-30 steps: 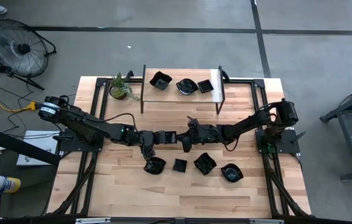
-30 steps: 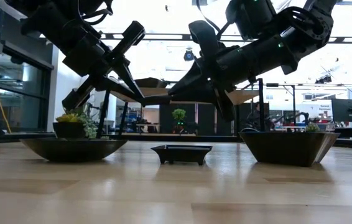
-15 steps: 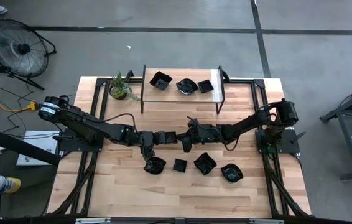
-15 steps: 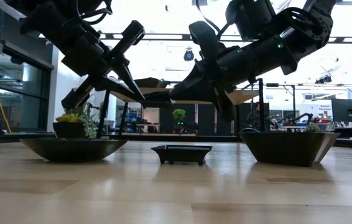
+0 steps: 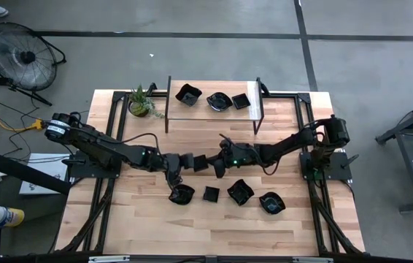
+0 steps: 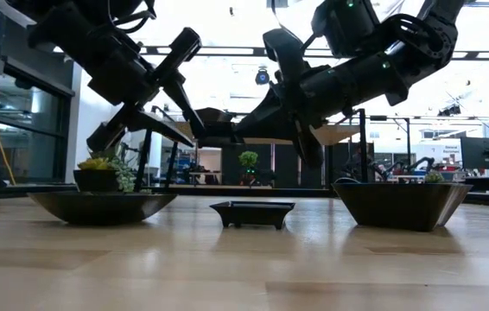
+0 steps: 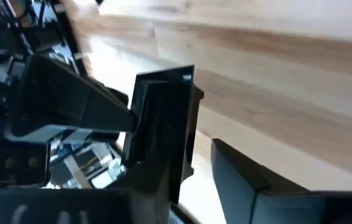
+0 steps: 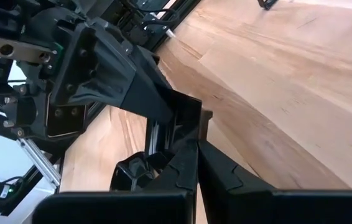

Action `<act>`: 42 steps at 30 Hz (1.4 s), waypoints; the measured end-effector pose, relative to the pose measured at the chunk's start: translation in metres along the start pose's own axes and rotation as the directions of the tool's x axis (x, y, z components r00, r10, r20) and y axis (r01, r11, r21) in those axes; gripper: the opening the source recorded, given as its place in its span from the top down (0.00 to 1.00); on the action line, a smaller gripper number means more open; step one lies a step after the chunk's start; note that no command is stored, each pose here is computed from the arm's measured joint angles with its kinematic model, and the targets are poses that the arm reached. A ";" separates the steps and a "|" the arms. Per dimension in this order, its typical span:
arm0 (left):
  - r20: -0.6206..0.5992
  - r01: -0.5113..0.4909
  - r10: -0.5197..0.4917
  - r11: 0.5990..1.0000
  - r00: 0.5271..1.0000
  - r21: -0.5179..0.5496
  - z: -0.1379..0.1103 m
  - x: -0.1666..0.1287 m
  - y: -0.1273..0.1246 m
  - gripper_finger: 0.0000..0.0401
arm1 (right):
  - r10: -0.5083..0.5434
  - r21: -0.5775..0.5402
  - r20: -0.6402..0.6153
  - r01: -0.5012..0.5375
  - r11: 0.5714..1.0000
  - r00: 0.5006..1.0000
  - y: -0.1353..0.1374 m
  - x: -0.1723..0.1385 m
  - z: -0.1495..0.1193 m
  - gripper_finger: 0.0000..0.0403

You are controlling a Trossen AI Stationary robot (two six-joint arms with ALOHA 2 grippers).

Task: Pick & Place Mini shaped plates
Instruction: Stack the black square plate on top of the black square plate on the shelf

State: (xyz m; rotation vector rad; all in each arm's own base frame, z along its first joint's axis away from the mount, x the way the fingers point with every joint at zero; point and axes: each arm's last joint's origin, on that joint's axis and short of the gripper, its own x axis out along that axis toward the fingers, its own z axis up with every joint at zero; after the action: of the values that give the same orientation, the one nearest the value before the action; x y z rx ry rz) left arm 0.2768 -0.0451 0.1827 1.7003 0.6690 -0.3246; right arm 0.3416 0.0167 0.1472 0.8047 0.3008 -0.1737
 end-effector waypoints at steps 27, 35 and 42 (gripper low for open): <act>-0.039 0.002 -0.015 0.953 0.999 -0.301 -0.015 -0.071 0.006 0.66 | -0.123 -0.067 0.029 0.124 0.990 0.992 0.031 -0.082 0.059 1.00; 0.066 0.031 -0.005 0.915 0.998 -0.402 -0.025 -0.095 0.005 0.66 | -0.148 -0.078 0.057 0.152 0.985 0.987 0.035 -0.125 0.079 1.00; 0.108 0.009 0.047 0.886 0.993 -0.463 -0.029 -0.104 -0.011 0.66 | -0.160 -0.082 0.109 0.170 0.982 0.981 0.033 -0.154 0.095 1.00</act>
State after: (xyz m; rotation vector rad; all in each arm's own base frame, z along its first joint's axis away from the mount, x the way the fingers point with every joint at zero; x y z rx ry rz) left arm 0.1839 -0.0421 0.2382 1.2183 0.5867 -0.2245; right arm 0.2238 -0.0237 0.2824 0.6782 0.2768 -0.3538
